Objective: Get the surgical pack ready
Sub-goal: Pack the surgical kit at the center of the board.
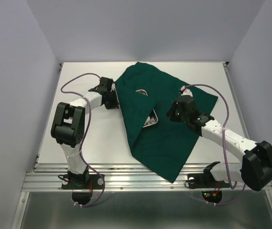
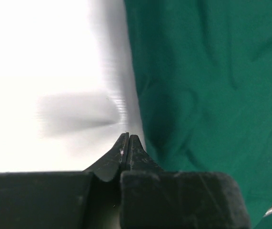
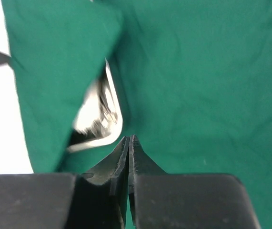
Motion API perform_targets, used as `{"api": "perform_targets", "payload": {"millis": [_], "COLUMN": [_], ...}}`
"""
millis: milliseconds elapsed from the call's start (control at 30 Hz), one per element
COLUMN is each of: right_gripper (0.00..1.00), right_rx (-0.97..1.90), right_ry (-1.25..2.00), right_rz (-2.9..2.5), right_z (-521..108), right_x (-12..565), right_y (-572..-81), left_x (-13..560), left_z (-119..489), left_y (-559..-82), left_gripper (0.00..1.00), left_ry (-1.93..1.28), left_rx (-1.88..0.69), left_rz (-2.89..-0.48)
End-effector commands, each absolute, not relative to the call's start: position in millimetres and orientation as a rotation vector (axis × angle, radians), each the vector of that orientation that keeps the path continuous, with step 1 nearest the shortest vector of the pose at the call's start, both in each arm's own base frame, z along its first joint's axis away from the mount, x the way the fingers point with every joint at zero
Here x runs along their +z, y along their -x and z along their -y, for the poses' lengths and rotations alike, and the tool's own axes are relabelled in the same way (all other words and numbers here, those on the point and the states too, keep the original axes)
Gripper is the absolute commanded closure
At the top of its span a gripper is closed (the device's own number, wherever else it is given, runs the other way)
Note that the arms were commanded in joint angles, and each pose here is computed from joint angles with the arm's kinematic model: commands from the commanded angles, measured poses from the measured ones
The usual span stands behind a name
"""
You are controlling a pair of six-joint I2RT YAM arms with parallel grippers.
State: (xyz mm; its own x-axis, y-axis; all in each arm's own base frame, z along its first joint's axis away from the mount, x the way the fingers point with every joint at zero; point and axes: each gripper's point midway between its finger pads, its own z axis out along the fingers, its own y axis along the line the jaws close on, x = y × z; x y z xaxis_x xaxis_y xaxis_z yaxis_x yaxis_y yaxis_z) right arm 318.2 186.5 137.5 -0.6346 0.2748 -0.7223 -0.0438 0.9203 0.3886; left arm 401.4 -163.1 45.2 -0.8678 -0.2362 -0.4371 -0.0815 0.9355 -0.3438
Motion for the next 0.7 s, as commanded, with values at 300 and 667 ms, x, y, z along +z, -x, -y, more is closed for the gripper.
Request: {"api": "perform_targets", "payload": {"millis": [300,667], "right_gripper": [0.97,0.99], "right_rx": [0.411,0.380], "right_ry": [-0.117,-0.072], "right_rz": [-2.396,-2.359], "right_z": [-204.5,-221.3], "right_x": [71.8,87.8], "right_y": [-327.0,-410.9], "left_x": [35.0,45.9], "left_z": [178.0,181.9], "left_y": [-404.9,-423.0], "left_gripper": [1.00,1.00], "left_ry": [0.195,0.159], "left_rx": [-0.428,-0.394], "left_rz": [-2.625,-2.605]}}
